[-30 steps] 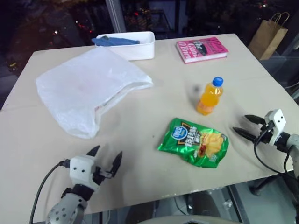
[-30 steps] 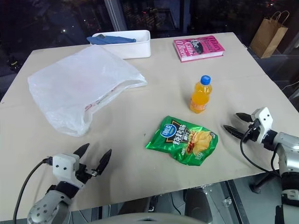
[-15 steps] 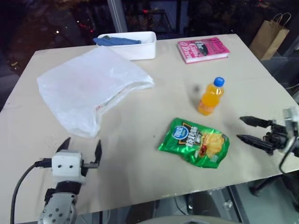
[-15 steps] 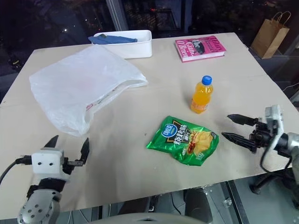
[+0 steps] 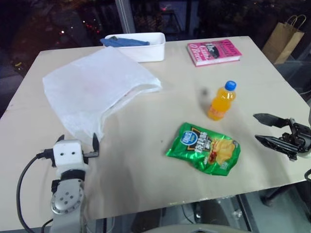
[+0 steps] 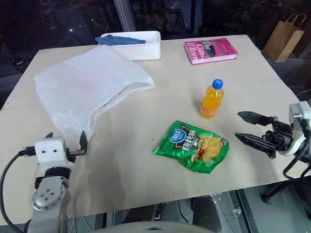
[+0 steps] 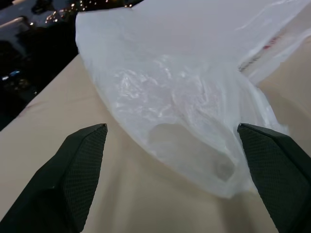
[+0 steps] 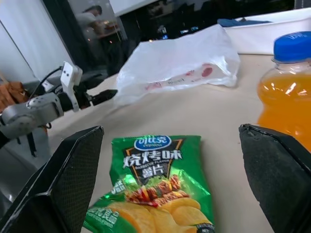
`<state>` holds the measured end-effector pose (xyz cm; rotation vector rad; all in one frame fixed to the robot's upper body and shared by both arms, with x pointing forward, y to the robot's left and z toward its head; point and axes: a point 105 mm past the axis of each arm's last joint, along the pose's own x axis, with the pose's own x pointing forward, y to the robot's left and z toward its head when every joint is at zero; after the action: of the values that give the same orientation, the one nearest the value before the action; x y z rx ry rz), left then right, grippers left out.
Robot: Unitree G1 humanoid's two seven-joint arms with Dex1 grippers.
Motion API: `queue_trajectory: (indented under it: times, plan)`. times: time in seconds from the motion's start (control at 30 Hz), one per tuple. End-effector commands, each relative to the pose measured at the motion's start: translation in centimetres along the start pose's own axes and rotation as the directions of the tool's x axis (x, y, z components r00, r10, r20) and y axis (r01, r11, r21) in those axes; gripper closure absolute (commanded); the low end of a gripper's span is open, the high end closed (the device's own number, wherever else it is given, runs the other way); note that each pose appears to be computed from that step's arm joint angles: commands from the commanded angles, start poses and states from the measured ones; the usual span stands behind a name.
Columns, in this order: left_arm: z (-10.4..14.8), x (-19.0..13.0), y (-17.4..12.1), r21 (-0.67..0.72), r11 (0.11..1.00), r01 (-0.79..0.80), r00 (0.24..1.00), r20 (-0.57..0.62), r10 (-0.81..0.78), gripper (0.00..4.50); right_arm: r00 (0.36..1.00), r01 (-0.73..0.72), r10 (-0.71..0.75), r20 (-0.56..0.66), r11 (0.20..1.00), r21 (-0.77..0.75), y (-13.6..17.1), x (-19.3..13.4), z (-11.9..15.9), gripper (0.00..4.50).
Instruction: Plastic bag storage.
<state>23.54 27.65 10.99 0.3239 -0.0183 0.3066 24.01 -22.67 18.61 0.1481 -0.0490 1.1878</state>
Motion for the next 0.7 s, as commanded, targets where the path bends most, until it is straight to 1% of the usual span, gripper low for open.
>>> queue_trajectory:
  times: [0.03, 0.1, 0.17, 0.33, 0.43, 0.5, 0.57, 0.7]
  plan:
    - [1.2, 0.0, -0.9, 0.043, 0.998, 0.051, 0.997, 0.057, -0.054, 0.04, 1.000, 0.007, -0.006, 0.020, 0.999, -0.050, -0.1, -0.2, 0.9, 0.00]
    - [1.8, -0.5, -1.4, 0.082, 0.993, 0.083, 0.992, 0.088, -0.090, 0.04, 1.000, 0.011, -0.010, 0.021, 0.999, -0.052, -0.1, -0.2, 0.9, 0.00]
    - [2.0, -0.8, -1.0, 0.135, 0.989, 0.064, 0.991, 0.106, -0.079, 0.04, 1.000, 0.014, -0.013, 0.020, 0.998, -0.053, -0.2, -0.2, 0.8, 0.00]
    - [0.8, -0.3, -0.8, 0.140, 0.989, 0.042, 0.996, 0.068, -0.052, 0.04, 1.000, 0.015, -0.014, 0.020, 0.998, -0.054, -0.2, -0.1, 0.6, 0.00]
    - [-0.7, 0.4, -2.0, 0.142, 0.987, 0.074, 0.997, 0.018, -0.077, 0.04, 1.000, 0.019, -0.018, 0.022, 0.998, -0.057, -0.3, -0.1, 0.5, 0.00]
    - [-1.3, 1.1, -2.9, 0.149, 0.985, 0.092, 0.996, 0.008, -0.094, 0.04, 1.000, 0.021, -0.019, 0.023, 0.998, -0.059, -0.4, 0.0, 0.5, 0.00]
    - [-1.6, 1.7, -3.2, 0.151, 0.984, 0.095, 0.995, 0.006, -0.097, 0.04, 1.000, 0.021, -0.019, 0.025, 0.998, -0.062, -0.4, 0.1, 0.4, 0.00]
    - [-1.5, 2.3, -3.5, 0.183, 0.977, 0.107, 0.993, 0.035, -0.115, 0.04, 0.999, 0.029, -0.027, 0.030, 0.997, -0.069, -0.4, 0.1, 0.5, 0.00]
